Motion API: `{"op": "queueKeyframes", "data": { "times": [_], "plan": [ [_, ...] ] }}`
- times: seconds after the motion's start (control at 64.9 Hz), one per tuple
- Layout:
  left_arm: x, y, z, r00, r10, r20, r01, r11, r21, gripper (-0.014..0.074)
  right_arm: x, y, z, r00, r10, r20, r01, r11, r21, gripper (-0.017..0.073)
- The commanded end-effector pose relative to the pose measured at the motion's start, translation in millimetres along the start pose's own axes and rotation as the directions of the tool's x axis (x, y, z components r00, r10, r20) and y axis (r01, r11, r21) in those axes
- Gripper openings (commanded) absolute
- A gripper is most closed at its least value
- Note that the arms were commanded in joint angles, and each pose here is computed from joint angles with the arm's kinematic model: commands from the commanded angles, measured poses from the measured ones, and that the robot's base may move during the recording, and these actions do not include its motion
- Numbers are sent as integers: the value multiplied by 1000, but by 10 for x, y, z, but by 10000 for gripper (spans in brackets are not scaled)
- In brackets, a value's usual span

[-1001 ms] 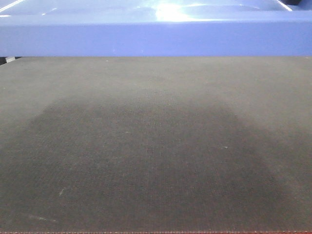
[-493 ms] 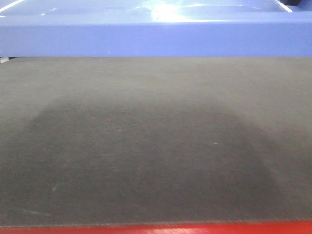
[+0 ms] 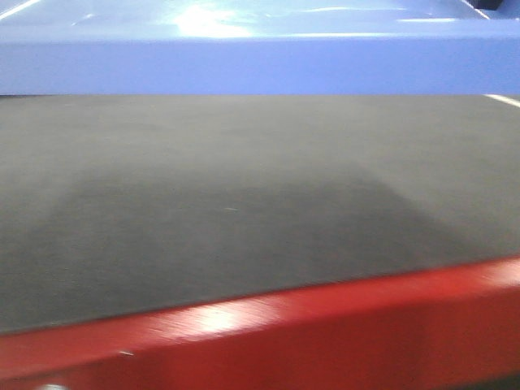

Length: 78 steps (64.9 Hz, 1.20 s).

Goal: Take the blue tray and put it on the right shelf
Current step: 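Drive the base away from the table holding the tray level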

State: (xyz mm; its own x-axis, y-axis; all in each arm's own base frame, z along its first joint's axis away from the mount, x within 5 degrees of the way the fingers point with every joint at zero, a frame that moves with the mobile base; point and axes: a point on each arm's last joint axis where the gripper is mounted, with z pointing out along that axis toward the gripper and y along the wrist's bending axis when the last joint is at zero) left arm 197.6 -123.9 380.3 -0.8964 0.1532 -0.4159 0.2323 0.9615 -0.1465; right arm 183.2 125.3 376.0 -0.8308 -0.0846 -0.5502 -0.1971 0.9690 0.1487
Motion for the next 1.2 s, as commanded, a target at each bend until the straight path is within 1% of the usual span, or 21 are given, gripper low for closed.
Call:
{"op": "queueKeyframes", "data": {
  "times": [0.0, 1.186],
  "plan": [
    [80, -49, -166, 999, 24, -33, -23, 999, 42, -48, -88, 39, -158, 993, -33, 113, 40, 997, -58, 55],
    [80, -51, -166, 999, 23, -34, -22, 999, 44, -48, -88, 39, -158, 993, -33, 113, 40, 997, -58, 55]
  ]
}}
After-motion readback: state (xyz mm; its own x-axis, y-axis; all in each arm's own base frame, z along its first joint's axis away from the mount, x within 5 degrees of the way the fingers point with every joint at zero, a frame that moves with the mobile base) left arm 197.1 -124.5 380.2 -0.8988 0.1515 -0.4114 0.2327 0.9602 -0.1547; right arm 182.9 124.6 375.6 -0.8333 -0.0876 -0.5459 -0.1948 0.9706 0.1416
